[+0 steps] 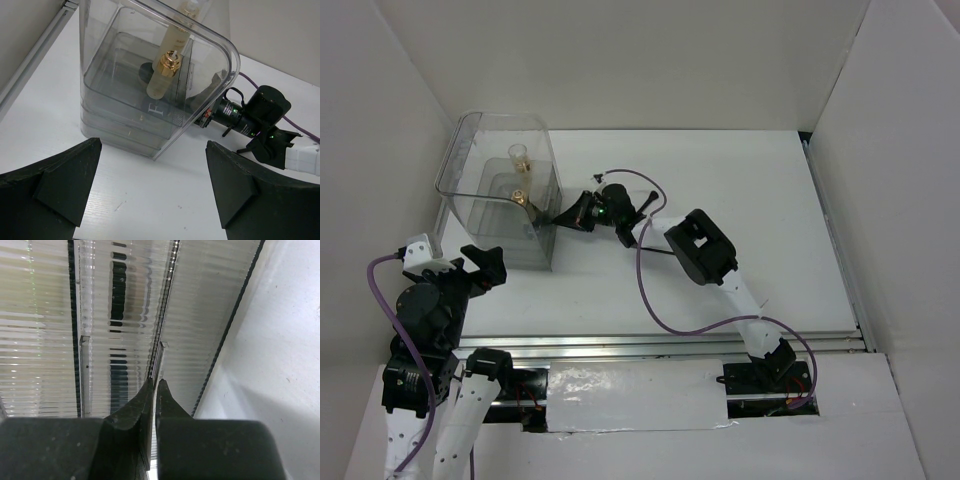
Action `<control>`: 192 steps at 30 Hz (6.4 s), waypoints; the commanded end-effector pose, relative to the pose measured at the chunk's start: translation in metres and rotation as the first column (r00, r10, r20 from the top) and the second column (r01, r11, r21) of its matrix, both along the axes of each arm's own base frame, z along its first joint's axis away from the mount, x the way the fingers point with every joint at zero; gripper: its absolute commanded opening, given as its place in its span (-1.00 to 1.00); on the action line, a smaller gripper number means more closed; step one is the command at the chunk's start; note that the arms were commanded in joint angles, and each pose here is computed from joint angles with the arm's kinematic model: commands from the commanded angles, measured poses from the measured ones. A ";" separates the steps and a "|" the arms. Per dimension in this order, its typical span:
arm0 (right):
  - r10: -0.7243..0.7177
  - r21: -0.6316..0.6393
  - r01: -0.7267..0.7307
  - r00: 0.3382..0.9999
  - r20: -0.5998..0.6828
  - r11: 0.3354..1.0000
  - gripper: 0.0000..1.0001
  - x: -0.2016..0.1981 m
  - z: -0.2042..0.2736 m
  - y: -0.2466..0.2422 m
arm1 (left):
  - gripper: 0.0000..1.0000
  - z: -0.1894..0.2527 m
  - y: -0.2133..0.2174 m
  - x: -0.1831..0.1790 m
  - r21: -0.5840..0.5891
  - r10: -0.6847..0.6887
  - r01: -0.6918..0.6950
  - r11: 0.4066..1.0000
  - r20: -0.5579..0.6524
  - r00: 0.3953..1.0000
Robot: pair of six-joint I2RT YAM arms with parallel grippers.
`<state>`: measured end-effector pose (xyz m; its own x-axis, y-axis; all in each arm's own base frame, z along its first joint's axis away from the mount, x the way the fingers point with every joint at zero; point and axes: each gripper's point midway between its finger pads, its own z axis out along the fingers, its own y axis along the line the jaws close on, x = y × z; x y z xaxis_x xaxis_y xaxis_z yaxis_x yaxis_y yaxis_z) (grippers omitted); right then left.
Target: Organize the makeup
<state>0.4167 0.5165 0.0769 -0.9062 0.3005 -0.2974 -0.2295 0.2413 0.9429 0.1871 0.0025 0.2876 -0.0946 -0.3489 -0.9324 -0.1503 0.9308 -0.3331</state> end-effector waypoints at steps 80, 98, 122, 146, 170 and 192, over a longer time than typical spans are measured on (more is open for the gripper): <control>-0.881 -0.931 0.341 0.471 0.046 0.134 -0.51 -0.029 -0.062 -0.314 | 0.99 0.012 -0.011 -0.005 -0.015 -0.056 0.057 0.998 0.067 0.996; -0.754 -0.803 0.546 0.626 0.201 0.239 -1.00 -0.001 0.044 -0.246 | 0.99 0.010 -0.013 -0.004 -0.015 -0.067 0.068 0.998 0.061 0.996; -0.240 -0.507 0.291 0.957 0.164 0.812 0.09 0.017 0.095 -0.029 | 0.99 0.010 -0.020 -0.003 -0.008 -0.108 0.108 0.994 0.064 0.992; -0.778 -0.861 0.484 0.597 0.197 0.153 0.65 -0.083 0.017 -0.279 | 0.99 0.012 -0.018 -0.006 -0.017 -0.097 0.099 0.995 0.076 0.992; -0.831 -0.929 0.341 0.552 0.075 0.142 -0.92 -0.104 -0.079 -0.313 | 0.99 0.014 -0.019 -0.011 -0.032 -0.106 0.109 0.994 0.086 0.991; -0.155 -0.551 0.243 0.967 0.202 0.799 -1.00 -0.034 0.100 -0.049 | 0.99 0.013 -0.022 -0.010 -0.032 -0.116 0.119 0.992 0.081 0.990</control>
<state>0.3675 0.4491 0.1866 -0.7754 0.2767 -0.5676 -0.1650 0.7789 0.6051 0.1769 -0.0189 0.2895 -0.1006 -0.3595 -0.9277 -0.0269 0.9331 -0.3587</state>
